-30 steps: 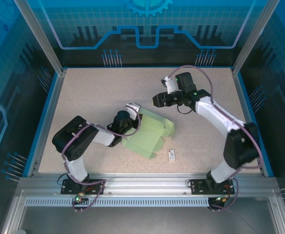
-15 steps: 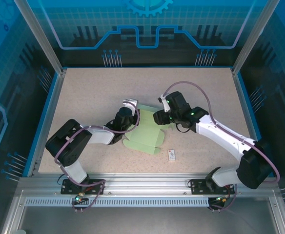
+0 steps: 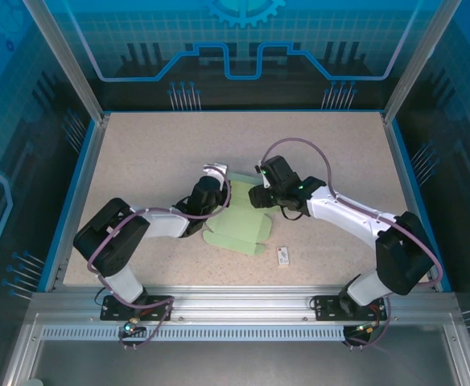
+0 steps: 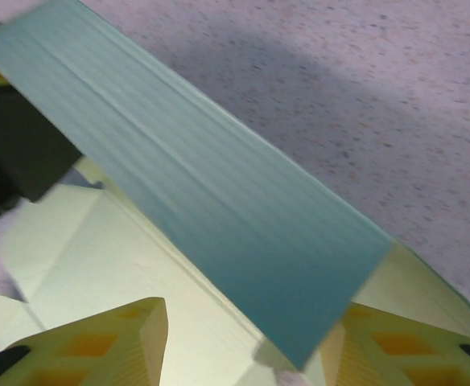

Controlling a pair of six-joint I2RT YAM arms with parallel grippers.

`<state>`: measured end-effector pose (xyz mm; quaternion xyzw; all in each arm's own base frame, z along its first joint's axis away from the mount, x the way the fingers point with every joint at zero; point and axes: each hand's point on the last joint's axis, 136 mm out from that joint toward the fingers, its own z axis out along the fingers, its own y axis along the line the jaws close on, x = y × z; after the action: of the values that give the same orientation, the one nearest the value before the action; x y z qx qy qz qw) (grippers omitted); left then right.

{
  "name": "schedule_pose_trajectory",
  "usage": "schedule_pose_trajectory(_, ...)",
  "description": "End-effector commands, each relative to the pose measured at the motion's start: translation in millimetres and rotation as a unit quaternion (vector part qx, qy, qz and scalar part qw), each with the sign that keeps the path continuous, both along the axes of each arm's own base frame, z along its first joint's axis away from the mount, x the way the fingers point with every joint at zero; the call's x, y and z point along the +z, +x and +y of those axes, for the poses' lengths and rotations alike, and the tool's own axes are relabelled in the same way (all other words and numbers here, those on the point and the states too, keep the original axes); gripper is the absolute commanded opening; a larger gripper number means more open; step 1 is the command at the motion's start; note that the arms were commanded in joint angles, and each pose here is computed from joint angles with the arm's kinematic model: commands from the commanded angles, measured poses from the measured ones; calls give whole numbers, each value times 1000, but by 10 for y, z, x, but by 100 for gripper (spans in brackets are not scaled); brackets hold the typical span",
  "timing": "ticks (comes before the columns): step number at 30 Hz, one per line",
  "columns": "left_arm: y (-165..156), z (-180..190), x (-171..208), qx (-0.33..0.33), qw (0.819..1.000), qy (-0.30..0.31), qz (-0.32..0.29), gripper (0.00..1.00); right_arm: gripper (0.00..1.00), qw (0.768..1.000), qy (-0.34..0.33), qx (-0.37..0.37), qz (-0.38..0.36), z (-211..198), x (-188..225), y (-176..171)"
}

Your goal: Fold the paper box

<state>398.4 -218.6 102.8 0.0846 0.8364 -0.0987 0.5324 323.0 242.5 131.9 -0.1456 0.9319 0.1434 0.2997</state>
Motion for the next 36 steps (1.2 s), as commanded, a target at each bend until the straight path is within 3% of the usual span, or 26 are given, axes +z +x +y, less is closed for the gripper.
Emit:
schedule_pose_trajectory(1,56,-45,284,16,999,-26,-19,4,50,995,99,13,-10,216,162,84)
schedule_pose_trajectory(5,70,-16,278,26,999,-22,-17,4,50,992,122,14,-27,147,271,134)
schedule_pose_trajectory(11,106,35,307,42,999,-10,-11,4,55,999,9,-20,-24,-227,76,-31)
schedule_pose_trajectory(15,134,50,357,48,999,-12,-8,4,59,999,-27,-35,-27,-375,-11,-195)
schedule_pose_trajectory(23,135,7,383,44,999,-23,-1,5,63,997,-7,-72,-10,-455,-345,-302)
schedule_pose_trajectory(36,125,12,408,42,999,-25,-2,5,64,995,13,-99,-27,-314,-460,-89)
